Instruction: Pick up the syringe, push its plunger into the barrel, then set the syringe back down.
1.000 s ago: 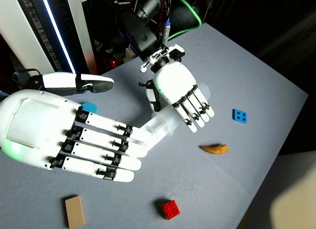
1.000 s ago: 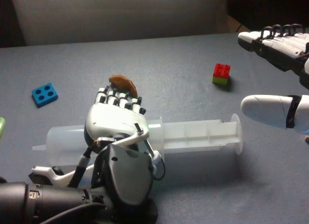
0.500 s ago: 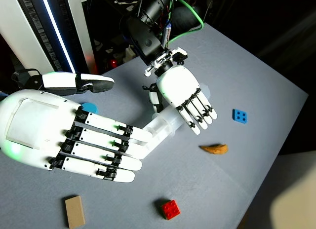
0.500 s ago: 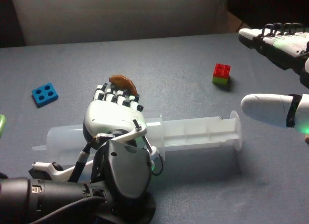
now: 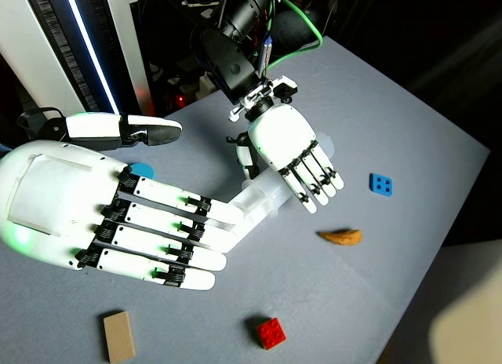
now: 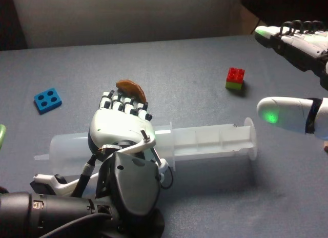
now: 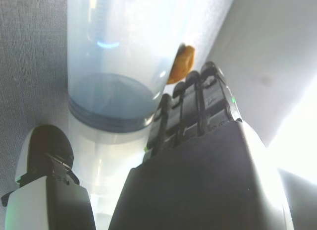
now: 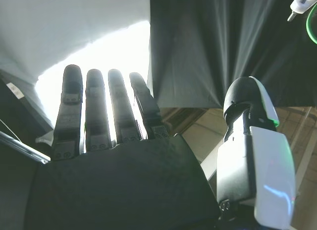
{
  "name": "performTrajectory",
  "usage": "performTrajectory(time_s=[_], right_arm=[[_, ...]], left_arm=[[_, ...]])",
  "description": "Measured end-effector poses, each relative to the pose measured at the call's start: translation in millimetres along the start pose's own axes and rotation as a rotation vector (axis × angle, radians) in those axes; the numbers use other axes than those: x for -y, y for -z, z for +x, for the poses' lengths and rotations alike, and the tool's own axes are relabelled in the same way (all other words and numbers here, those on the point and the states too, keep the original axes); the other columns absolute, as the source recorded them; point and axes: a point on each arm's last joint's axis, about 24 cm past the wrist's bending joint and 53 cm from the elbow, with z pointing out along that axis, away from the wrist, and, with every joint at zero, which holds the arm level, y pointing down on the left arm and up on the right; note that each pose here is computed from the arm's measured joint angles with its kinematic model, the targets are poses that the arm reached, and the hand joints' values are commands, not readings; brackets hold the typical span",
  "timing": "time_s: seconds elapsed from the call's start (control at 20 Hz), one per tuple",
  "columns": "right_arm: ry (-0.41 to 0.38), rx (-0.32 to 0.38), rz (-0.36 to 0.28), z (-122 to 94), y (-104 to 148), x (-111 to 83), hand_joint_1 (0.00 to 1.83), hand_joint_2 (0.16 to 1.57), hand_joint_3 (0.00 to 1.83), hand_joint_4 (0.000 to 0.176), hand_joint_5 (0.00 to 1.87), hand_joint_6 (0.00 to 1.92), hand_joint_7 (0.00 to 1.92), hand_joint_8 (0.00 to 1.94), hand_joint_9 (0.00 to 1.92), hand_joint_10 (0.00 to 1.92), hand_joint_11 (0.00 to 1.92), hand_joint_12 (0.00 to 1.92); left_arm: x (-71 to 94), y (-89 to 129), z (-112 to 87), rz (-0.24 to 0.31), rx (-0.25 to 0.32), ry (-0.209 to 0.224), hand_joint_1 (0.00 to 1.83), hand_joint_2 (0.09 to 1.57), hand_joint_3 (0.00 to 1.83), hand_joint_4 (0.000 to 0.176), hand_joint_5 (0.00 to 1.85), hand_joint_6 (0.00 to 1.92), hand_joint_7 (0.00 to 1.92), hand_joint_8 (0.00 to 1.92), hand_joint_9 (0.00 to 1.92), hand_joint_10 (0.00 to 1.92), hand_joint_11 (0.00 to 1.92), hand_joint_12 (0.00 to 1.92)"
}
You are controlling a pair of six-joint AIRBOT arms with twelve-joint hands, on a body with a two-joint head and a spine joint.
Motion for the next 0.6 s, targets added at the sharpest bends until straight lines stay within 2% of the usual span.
performTrajectory(time_s=[0.3,0.4,0.45,0.5,0.6], right_arm=[[0.0,0.004,-0.003,-0.9,0.0,-0.7,0.0,1.07,0.0,0.0,0.03,0.01,0.06,0.01,0.07,0.01,0.0,0.38],[0.0,0.004,-0.004,-1.1,0.0,-0.9,0.0,1.07,0.0,0.0,0.03,0.0,0.05,0.0,0.06,0.0,0.0,0.35],[0.0,0.006,-0.005,-1.5,0.0,-1.2,0.0,1.07,0.0,0.0,0.03,0.0,0.05,0.0,0.06,0.0,0.0,0.34],[-0.001,0.009,-0.007,-2.1,0.0,-1.7,0.02,1.08,0.0,0.0,0.06,0.01,0.06,0.0,0.07,0.0,0.0,0.35],[-0.001,0.011,-0.008,-2.6,0.0,-2.0,0.03,1.08,0.0,0.0,0.07,0.01,0.07,0.0,0.08,0.0,0.0,0.32]], left_arm=[[0.4,0.7,0.2,0.001,-0.001,0.001,0.49,1.09,0.0,0.0,0.0,0.0,0.0,0.0,0.0,0.0,0.02,0.01],[0.3,0.7,0.4,0.001,-0.001,0.001,0.59,1.08,0.0,0.0,0.0,0.0,0.0,0.0,0.02,0.01,0.05,0.03],[0.3,0.7,0.4,0.001,-0.001,0.001,0.63,1.06,0.02,0.0,0.02,0.0,0.02,0.0,0.05,0.0,0.01,0.24],[0.5,0.9,0.5,0.002,-0.001,0.004,0.77,1.07,0.0,0.0,0.16,0.01,0.15,0.01,0.16,0.01,0.0,0.6],[0.9,0.9,-0.3,0.003,0.002,0.004,0.86,1.09,0.0,0.0,0.27,0.01,0.27,0.01,0.29,0.02,0.0,0.85]])
